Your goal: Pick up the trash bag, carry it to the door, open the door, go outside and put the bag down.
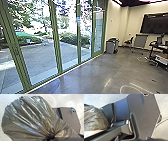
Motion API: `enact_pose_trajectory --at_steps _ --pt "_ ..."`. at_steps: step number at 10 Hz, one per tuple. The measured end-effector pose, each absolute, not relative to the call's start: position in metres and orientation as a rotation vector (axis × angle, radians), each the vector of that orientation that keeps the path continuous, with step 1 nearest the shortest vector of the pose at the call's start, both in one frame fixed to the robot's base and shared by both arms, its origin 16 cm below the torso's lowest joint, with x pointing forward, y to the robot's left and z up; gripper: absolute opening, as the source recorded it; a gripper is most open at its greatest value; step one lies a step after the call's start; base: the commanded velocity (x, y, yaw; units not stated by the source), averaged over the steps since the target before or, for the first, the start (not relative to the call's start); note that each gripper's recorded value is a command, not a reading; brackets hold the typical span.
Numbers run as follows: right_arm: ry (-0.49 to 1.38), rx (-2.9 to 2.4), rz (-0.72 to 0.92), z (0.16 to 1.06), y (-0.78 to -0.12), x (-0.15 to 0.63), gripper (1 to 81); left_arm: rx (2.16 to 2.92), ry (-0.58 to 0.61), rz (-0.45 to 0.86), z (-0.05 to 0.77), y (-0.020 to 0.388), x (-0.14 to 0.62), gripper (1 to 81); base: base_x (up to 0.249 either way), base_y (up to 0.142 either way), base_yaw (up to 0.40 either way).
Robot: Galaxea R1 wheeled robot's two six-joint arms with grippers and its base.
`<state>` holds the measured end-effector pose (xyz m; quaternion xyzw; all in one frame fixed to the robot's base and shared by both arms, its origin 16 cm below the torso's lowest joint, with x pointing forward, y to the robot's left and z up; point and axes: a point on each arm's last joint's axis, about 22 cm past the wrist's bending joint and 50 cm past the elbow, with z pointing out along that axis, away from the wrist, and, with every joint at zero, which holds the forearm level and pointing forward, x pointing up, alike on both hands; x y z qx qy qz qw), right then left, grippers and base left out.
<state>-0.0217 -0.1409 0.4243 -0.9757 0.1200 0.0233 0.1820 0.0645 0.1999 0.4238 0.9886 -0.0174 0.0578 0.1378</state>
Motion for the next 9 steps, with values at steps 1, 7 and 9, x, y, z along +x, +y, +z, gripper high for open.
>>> enact_pose_trajectory --at_steps 1,7,9 --pt "0.338 -2.754 0.069 0.424 -0.141 -0.023 81.1 2.86 -0.05 0.167 0.424 0.2 0.064 1.0 0.09 0.0 0.0" --pt "0.338 -2.754 0.069 0.424 -0.141 -0.027 81.1 2.86 -0.051 0.167 0.424 0.2 0.062 1.0 0.115 0.0 0.0" --pt "0.337 -2.754 0.064 0.424 -0.141 -0.024 81.1 2.86 -0.051 0.169 0.424 0.2 0.062 1.0 0.129 -0.035 0.0"
